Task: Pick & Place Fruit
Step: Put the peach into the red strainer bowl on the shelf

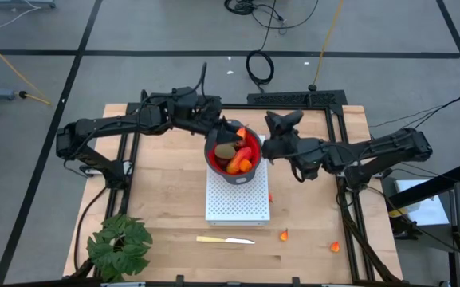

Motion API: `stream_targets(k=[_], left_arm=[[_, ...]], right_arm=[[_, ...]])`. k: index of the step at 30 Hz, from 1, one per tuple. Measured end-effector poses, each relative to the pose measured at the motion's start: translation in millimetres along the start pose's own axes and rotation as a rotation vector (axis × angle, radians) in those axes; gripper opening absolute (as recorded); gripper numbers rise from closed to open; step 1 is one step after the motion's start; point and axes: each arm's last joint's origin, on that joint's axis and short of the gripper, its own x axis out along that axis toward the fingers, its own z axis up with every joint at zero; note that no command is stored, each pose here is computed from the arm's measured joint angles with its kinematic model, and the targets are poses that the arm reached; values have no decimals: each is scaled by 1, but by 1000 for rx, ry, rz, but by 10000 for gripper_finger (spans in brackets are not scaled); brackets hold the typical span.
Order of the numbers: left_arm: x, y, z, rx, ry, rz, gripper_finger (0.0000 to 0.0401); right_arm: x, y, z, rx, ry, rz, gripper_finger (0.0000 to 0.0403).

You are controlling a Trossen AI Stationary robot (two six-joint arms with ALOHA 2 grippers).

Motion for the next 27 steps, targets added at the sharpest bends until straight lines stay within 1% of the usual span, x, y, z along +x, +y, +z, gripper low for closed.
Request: stream_targets(k=[5, 7, 8, 11, 14, 16, 19, 23, 27], left_arm=[[4, -4, -9, 72, 64, 10, 122], [5, -6, -14, 102, 100, 11, 122], [6, -8, -17, 125, 114, 7, 122], [9, -13, -24, 200, 152, 23, 122], [12, -18, -30, 296, 176, 43, 122], [14, -22, -34, 356, 195, 35, 122], [16, -27, -42, 460, 244, 48, 122], [17, -32, -54, 614, 323, 112, 122], [17, -36, -65, 752, 412, 211, 122]], right_arm=[[-6, -12, -16, 183, 2, 18, 30], [-9, -16, -22, 236, 6, 28, 9], [-11, -17, -26, 259, 8, 34, 5], [-15, -21, -34, 361, -16, 67, 7], [-19, -24, -40, 453, -56, 119, 2], [-21, -26, -44, 509, -85, 157, 1], [-24, -30, -48, 598, -119, 200, 1], [-27, -34, -55, 701, -159, 269, 1], [-30, -40, -62, 806, -212, 344, 0]])
